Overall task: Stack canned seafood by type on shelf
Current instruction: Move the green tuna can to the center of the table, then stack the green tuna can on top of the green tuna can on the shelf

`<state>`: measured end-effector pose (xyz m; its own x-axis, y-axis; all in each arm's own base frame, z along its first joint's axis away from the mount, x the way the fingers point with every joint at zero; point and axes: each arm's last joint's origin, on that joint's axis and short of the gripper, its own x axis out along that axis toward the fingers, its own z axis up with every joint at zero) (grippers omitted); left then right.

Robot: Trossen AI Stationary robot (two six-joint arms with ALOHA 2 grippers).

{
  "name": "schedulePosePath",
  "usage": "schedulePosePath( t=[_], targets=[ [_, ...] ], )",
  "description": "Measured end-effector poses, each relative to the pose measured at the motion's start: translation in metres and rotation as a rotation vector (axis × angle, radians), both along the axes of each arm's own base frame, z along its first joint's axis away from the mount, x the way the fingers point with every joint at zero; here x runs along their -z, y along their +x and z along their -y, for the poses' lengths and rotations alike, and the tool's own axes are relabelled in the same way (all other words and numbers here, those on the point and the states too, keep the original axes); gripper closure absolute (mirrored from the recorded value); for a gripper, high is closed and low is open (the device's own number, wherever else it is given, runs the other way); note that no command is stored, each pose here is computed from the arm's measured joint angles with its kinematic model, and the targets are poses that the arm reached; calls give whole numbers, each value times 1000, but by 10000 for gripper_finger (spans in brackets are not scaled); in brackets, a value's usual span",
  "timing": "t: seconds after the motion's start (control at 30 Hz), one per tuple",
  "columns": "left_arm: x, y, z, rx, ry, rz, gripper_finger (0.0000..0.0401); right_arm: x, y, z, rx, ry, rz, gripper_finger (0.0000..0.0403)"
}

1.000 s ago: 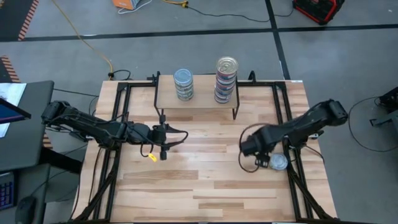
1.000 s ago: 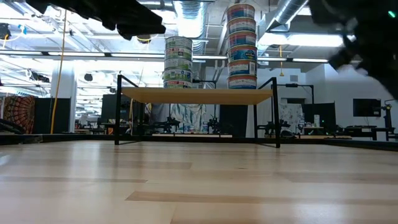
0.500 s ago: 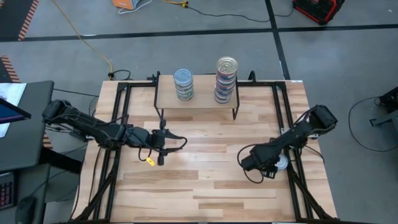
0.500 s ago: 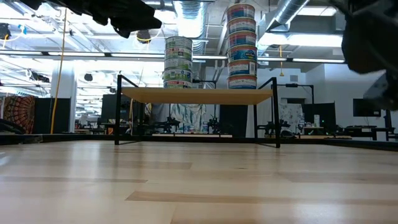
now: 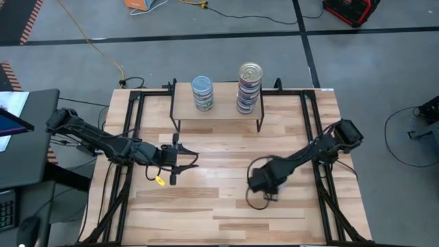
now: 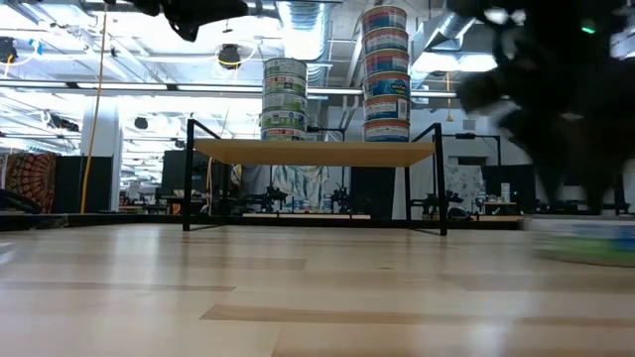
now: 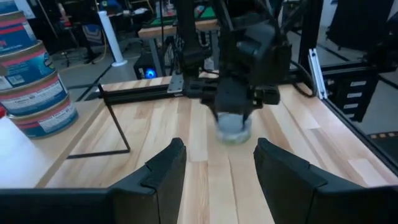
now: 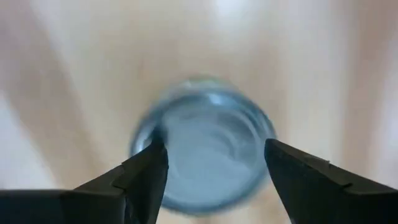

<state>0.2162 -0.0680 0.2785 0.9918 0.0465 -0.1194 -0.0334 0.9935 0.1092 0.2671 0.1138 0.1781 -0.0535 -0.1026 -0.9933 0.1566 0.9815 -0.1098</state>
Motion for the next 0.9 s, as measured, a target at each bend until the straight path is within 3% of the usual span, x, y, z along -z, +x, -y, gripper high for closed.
schedulePosePath(
  t=[0.1, 0.2, 0.37, 0.5, 0.63, 0.9],
  targets=[
    [-3, -3, 1, 6, -9, 10, 218, -18, 13, 4, -25, -73, 106, 101],
    [-4, -5, 2, 40, -37, 13, 218, -36, 22, 5, -41, -47, 181, 101],
    [9, 7, 8, 74, -75, -36, 218, -56, 15, 5, -86, -34, 313, 101],
    [31, 32, 13, 62, -57, -62, 218, -53, -4, 12, -69, -77, 422, 101],
    [45, 64, 16, 63, -10, -135, 218, -51, -26, 25, 65, -85, 519, 101],
    [65, 131, 20, 112, 185, -332, 218, -69, -65, 37, 289, -217, 791, 101]
  ],
)
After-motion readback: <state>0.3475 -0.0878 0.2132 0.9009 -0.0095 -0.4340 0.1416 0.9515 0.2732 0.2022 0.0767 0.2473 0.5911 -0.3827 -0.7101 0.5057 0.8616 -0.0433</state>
